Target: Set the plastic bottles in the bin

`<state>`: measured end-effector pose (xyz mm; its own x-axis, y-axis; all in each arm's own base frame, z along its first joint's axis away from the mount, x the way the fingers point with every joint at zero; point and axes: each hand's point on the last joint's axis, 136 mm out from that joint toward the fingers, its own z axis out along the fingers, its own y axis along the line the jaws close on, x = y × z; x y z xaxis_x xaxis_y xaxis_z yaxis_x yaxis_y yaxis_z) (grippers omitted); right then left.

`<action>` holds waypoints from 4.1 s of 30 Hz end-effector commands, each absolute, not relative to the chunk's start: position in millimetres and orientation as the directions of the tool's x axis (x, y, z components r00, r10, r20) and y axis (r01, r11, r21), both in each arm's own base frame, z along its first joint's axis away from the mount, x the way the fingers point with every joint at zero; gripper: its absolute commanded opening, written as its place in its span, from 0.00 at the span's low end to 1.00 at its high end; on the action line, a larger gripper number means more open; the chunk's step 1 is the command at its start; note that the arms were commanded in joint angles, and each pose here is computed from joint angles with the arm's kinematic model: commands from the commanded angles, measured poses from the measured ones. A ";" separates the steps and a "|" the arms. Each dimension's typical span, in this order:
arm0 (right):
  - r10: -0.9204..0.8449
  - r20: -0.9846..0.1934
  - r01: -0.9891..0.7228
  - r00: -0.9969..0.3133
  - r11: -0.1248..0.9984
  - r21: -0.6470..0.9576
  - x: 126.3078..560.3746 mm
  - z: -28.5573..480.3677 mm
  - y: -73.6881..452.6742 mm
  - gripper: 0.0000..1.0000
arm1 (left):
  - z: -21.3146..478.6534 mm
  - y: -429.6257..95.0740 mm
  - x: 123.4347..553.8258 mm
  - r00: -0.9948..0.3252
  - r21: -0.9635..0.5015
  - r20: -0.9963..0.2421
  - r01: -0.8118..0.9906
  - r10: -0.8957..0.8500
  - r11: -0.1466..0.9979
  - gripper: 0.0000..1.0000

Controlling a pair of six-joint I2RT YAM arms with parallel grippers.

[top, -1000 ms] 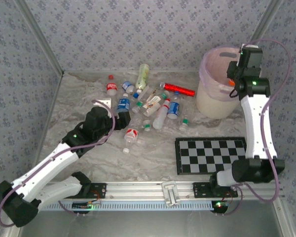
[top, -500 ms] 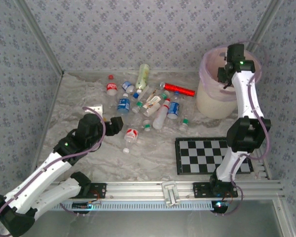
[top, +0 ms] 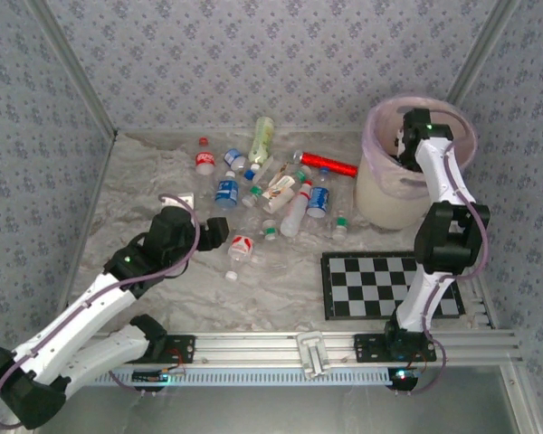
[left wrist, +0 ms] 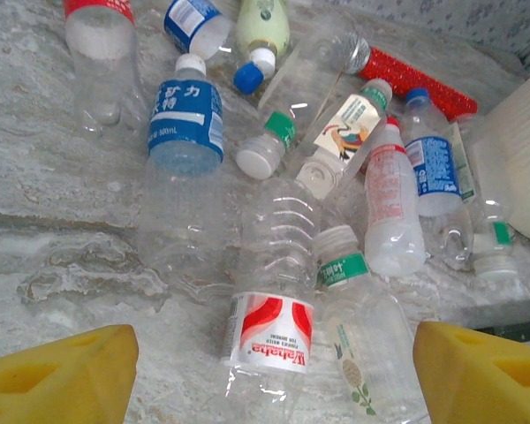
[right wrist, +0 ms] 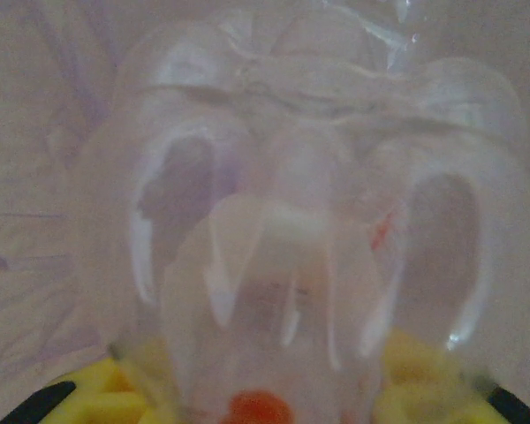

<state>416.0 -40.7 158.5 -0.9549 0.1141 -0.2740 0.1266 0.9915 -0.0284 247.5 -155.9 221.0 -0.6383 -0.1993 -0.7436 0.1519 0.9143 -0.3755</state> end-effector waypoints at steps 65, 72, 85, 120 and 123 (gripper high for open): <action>0.298 -0.758 -0.301 -0.580 0.786 0.539 215.3 359.1 87.8 1.00 | 53.7 -111.1 481.1 -0.851 -0.273 -0.452 -0.152 -0.266 0.950 0.65; 0.283 -0.729 -0.321 -0.623 0.758 0.568 213.4 344.5 95.8 0.99 | 49.2 -109.1 480.6 -0.848 -0.266 -0.463 -0.145 -0.258 0.953 0.45; 0.162 -0.792 -0.510 -0.589 0.685 0.520 240.6 380.6 162.3 0.97 | 154.2 -109.7 440.0 -0.767 -0.285 -0.608 -0.029 -0.204 0.958 0.38; 0.158 -0.700 -0.422 -0.697 0.698 0.578 349.1 356.8 226.4 0.95 | 298.8 -308.0 214.2 -0.533 -0.458 -0.845 0.673 -0.049 0.581 0.40; 0.179 -0.680 -0.422 -0.711 0.664 0.617 347.0 362.5 228.1 0.92 | 298.1 -311.1 213.1 -0.532 -0.459 -0.845 0.674 -0.050 0.579 0.40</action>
<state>345.2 226.8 349.2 -0.7082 0.1504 -0.6898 -0.4182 0.6978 0.5815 213.9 -307.8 277.3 -0.5791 0.0024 -0.8153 0.6501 0.6049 -0.4599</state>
